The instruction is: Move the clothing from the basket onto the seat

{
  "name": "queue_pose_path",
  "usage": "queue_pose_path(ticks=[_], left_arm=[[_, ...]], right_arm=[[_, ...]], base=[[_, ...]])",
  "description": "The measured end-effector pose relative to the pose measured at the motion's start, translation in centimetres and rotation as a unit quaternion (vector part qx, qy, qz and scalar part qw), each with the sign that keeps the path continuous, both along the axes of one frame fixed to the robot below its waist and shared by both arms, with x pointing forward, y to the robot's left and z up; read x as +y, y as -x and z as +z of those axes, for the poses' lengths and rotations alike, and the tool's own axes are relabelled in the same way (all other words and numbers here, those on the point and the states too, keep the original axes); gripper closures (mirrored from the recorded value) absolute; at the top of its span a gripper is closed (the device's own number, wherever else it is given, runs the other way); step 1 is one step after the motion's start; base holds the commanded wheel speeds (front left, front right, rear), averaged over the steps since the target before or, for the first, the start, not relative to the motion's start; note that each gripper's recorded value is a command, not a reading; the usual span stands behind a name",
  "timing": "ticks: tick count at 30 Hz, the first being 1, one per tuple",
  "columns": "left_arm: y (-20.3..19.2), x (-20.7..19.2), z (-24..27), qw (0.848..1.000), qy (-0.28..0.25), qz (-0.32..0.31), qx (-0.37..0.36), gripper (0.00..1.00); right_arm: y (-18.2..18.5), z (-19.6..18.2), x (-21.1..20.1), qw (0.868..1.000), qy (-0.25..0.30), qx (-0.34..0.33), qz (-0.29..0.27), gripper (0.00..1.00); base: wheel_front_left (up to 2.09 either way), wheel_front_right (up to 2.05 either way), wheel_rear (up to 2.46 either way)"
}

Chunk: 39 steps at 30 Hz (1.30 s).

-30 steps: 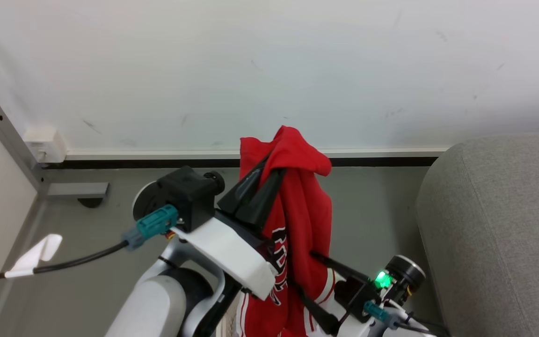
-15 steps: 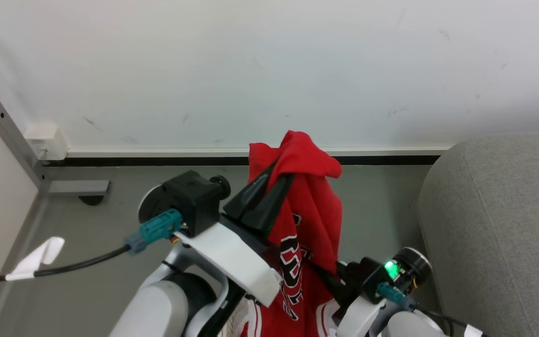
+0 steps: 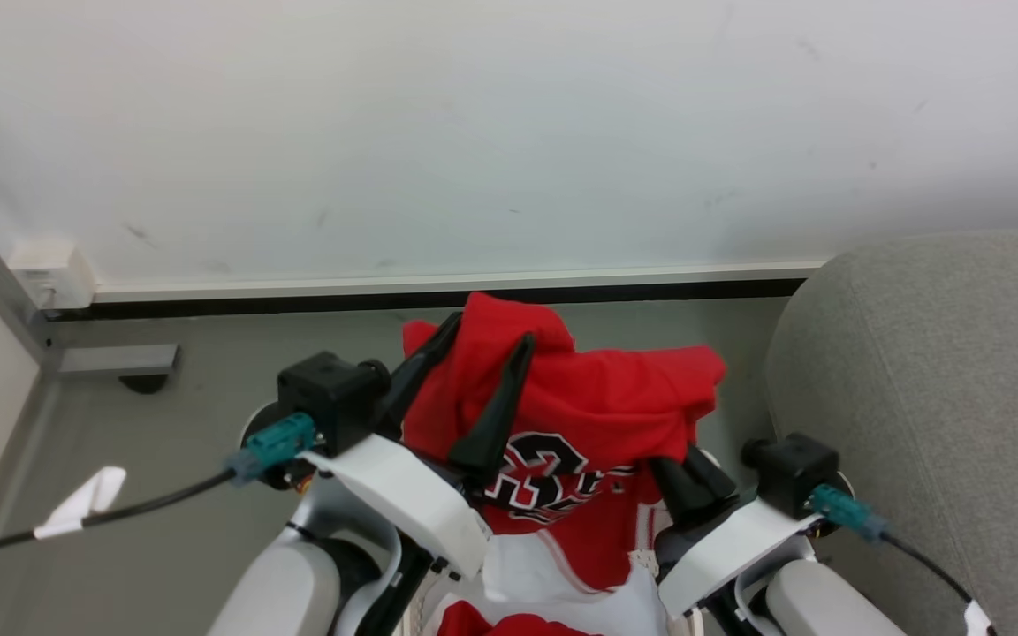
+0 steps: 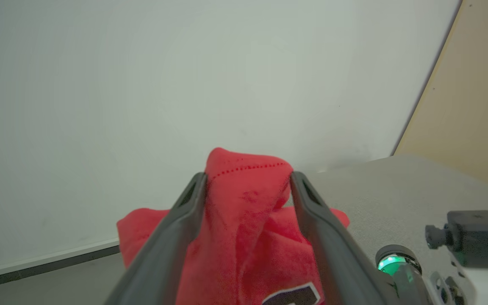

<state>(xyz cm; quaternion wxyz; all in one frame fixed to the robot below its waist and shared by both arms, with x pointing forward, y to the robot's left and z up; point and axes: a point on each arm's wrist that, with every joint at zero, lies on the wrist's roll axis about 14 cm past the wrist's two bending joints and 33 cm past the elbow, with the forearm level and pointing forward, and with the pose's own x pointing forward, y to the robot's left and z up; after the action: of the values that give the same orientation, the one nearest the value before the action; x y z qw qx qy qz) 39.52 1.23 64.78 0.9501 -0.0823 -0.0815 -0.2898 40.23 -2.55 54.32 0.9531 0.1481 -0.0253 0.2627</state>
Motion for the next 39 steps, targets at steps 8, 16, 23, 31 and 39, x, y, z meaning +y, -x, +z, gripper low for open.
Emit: queue_pose_path(ticks=[8, 16, 23, 31, 39], left_arm=[[0.7, -3.4, -3.9, 0.998, -0.013, -0.049, 0.024, 0.00], [2.2, -7.4, -6.7, 0.993, -0.023, -0.107, 0.035, 0.00], [3.0, -10.6, -7.4, 0.987, -0.020, -0.153, 0.038, 0.00], [3.3, -13.4, -7.9, 0.979, -0.012, -0.197, 0.041, 0.00], [2.3, -14.4, -8.3, 0.974, -0.003, -0.223, 0.042, 0.00]], right_arm=[[-1.6, 2.9, -7.3, 0.994, -0.062, -0.021, -0.088, 1.00], [-0.9, 4.4, -14.2, 0.982, -0.070, -0.048, -0.168, 1.00], [0.9, 4.8, -18.8, 0.971, -0.062, -0.058, -0.225, 1.00], [2.6, 4.4, -22.4, 0.960, -0.038, -0.050, -0.271, 1.00], [1.4, 3.4, -24.4, 0.951, -0.025, -0.032, -0.305, 1.00]], base=[[0.00, 0.00, 0.00], [0.00, 0.00, 0.00], [0.00, 0.00, 0.00], [0.00, 0.00, 0.00], [0.00, 0.00, 0.00]])
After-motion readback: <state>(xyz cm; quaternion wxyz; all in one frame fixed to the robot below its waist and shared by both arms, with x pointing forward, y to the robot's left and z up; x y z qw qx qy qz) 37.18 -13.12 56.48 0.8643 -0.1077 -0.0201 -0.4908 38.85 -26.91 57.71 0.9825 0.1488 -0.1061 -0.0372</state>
